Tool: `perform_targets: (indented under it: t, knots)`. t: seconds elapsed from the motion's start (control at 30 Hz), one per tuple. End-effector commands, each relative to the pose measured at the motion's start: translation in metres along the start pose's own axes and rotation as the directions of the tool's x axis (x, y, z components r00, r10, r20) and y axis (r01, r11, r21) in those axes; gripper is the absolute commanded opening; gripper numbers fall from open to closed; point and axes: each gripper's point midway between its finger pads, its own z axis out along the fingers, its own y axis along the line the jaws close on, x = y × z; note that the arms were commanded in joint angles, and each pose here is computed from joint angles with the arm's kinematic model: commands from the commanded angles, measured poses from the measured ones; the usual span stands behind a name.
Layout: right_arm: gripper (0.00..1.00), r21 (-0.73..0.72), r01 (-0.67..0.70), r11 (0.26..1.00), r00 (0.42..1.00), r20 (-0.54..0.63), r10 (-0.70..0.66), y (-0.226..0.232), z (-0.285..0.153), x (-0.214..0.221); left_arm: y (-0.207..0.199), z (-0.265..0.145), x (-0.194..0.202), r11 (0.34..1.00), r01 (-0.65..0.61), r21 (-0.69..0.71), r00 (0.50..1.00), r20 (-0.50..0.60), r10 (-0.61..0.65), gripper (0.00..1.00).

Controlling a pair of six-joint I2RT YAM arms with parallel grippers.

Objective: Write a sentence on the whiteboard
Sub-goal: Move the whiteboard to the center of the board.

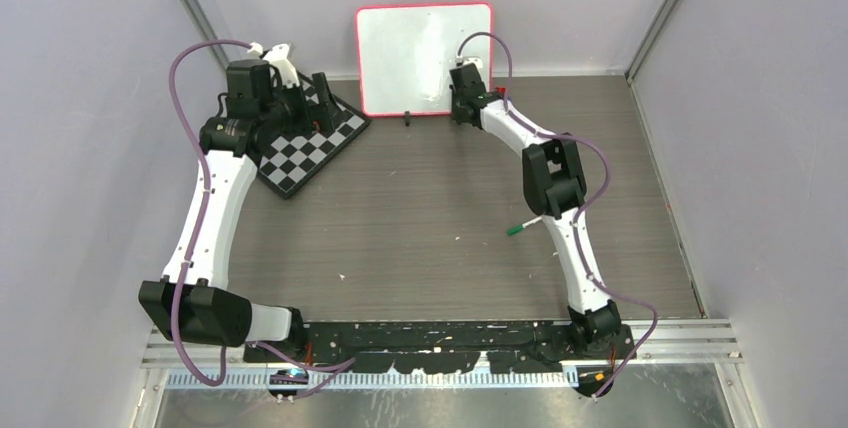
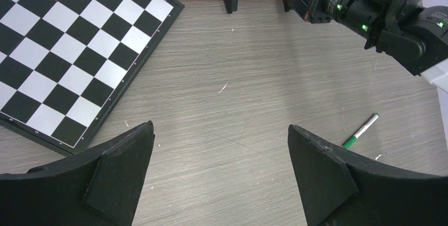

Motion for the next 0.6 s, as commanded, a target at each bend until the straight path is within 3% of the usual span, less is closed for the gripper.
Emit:
perform_targets:
  t: [0.0, 0.57]
  knots:
    - [0.00, -0.034, -0.020, 0.999, 1.000, 0.006, 0.020, -0.001, -0.042, -0.016, -0.001, -0.004, -0.011, 1.000, 0.003, 0.009, 0.999, 0.047, -0.003, 1.00]
    - [0.00, -0.151, 0.084, 0.985, 0.988, -0.114, -0.102, -0.015, -0.111, 0.060, -0.003, -0.008, -0.008, 1.000, 0.016, 0.024, 0.999, 0.043, -0.017, 1.00]
